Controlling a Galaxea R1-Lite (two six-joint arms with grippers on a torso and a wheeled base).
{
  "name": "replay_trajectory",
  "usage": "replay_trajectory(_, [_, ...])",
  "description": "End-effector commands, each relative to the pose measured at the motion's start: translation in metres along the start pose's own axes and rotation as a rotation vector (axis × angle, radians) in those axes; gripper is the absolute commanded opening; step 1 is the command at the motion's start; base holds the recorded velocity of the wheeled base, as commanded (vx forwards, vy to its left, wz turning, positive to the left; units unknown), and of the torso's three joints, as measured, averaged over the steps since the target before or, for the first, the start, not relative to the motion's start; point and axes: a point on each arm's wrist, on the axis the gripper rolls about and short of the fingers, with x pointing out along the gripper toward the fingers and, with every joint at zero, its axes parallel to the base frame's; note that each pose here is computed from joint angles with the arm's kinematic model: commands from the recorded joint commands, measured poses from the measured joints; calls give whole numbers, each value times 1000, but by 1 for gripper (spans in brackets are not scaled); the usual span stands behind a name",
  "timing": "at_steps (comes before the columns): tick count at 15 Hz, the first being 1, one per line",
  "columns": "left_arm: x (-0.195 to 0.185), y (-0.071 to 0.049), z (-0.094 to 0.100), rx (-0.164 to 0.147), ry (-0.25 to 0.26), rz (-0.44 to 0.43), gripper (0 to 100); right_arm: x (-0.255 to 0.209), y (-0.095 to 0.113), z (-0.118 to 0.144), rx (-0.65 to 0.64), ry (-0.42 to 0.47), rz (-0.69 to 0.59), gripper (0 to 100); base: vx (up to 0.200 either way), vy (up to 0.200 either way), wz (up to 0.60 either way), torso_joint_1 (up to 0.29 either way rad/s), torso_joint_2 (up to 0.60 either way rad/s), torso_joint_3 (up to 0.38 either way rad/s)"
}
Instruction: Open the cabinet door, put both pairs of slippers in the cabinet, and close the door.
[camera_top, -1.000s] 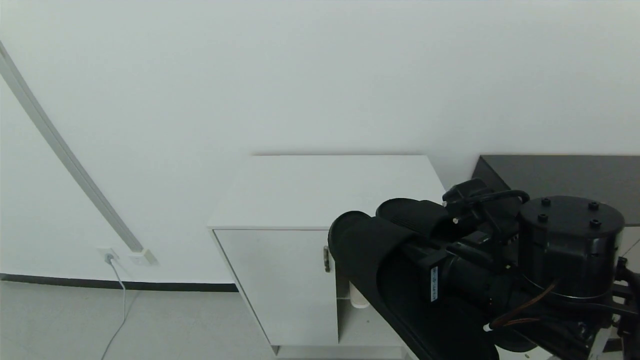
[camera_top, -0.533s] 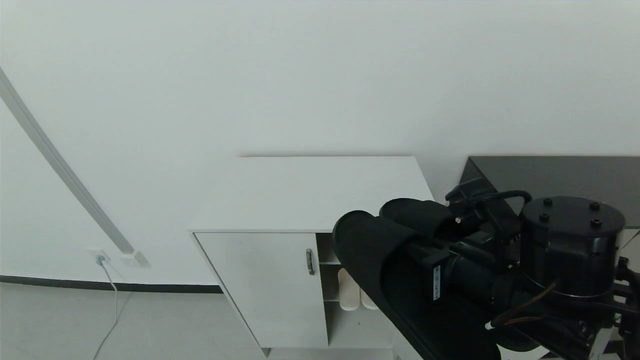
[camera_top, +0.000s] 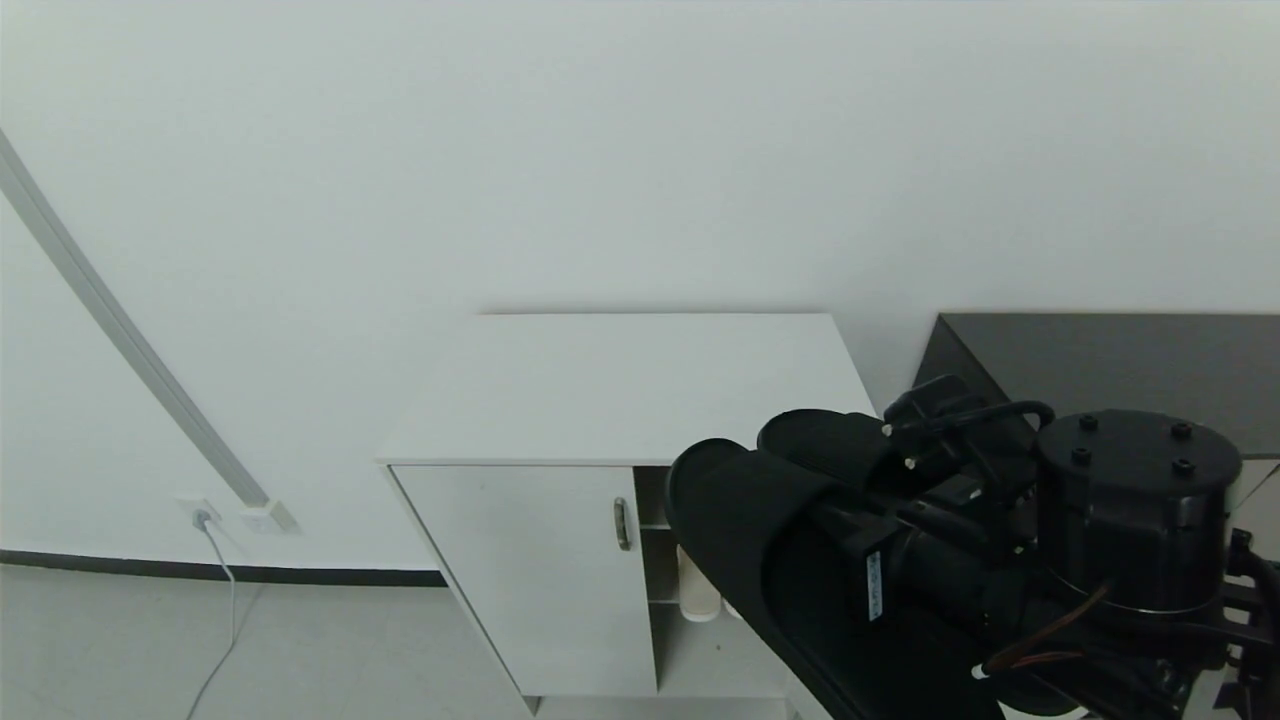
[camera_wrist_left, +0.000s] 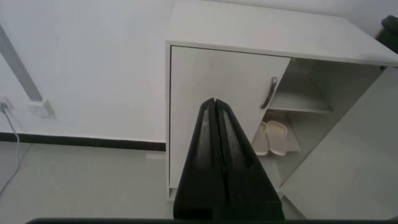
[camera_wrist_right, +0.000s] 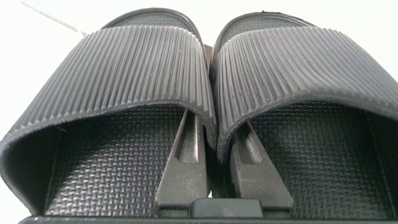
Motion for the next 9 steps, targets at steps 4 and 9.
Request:
replay_trajectory(4, [0,0,0,1,2,0,0,6,2,-5,-1,-3,1,0,0,0,0,0,0,0])
replay_trajectory(9, [0,0,0,1,1,0,0,7,2,-5,1,-14,2,0,0,0,0,-133,301,164])
